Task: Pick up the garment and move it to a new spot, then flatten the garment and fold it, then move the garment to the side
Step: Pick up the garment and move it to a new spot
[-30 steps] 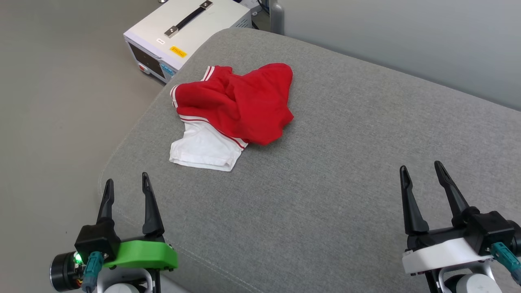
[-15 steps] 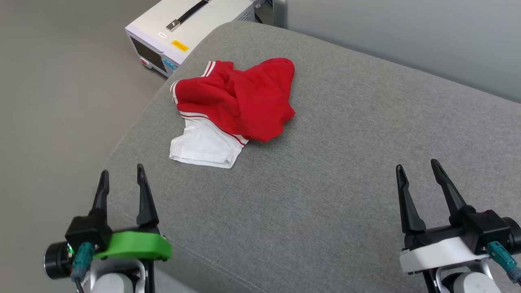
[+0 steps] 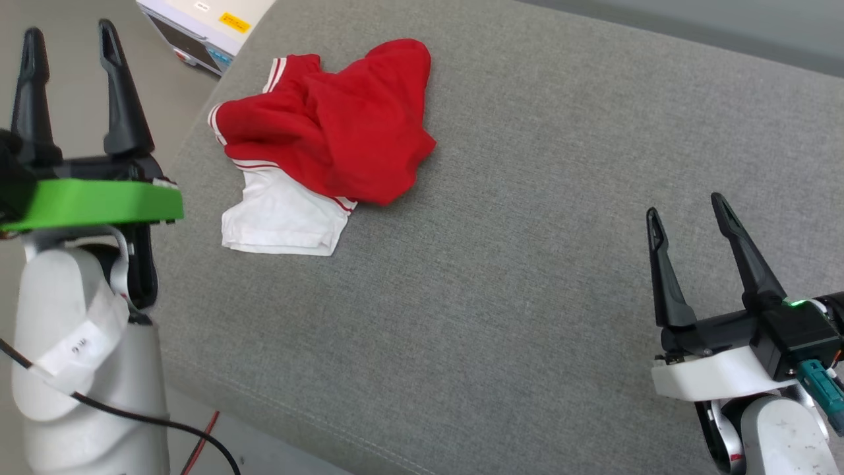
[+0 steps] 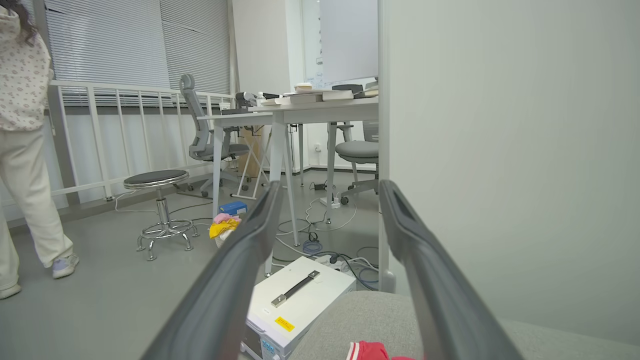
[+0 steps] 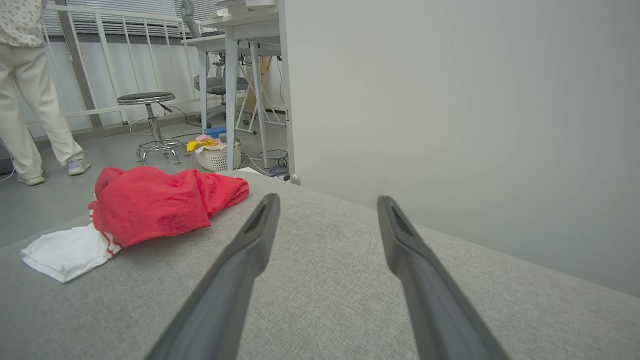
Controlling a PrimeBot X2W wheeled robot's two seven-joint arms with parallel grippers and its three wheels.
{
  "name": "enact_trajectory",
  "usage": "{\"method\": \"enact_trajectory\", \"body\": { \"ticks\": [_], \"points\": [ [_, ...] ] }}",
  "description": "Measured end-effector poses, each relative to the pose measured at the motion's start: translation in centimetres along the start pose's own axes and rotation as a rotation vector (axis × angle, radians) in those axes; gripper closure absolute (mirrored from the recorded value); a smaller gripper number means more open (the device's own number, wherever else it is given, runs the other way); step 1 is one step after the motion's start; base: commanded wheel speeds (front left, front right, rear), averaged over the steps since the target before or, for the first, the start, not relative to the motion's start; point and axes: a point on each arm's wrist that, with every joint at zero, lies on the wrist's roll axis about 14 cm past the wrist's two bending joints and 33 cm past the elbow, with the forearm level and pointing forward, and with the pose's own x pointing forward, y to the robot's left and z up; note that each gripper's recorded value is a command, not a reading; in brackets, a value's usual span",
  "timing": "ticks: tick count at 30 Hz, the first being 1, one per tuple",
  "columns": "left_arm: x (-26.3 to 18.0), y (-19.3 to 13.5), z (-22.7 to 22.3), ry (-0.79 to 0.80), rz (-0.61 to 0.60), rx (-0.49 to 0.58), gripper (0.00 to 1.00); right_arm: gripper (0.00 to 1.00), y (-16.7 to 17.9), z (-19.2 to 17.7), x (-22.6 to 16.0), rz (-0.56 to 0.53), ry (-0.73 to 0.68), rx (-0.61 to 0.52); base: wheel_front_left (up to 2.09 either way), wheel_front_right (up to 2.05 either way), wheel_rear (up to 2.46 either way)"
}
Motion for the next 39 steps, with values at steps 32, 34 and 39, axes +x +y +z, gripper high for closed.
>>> {"method": "enact_trajectory", "body": {
  "ticks": [32, 34, 39],
  "points": [
    [-4.7, -9.8, -26.2, 1.507, -0.459, 0.047, 0.00, 0.00, -7.3, -7.1, -0.5, -0.128, 0.102, -0.039, 0.00, 0.00, 0.00],
    [-5.8, -10.0, -27.6, 1.556, -0.465, 0.067, 0.00, 0.00, -7.8, -7.6, -0.6, -0.139, 0.112, -0.041, 0.00, 0.00, 0.00],
    [-6.3, -10.7, -29.3, 1.606, -0.490, 0.124, 0.00, 0.00, -8.7, -8.3, -1.2, -0.159, 0.132, -0.048, 0.00, 0.00, 0.00]
  ]
}}
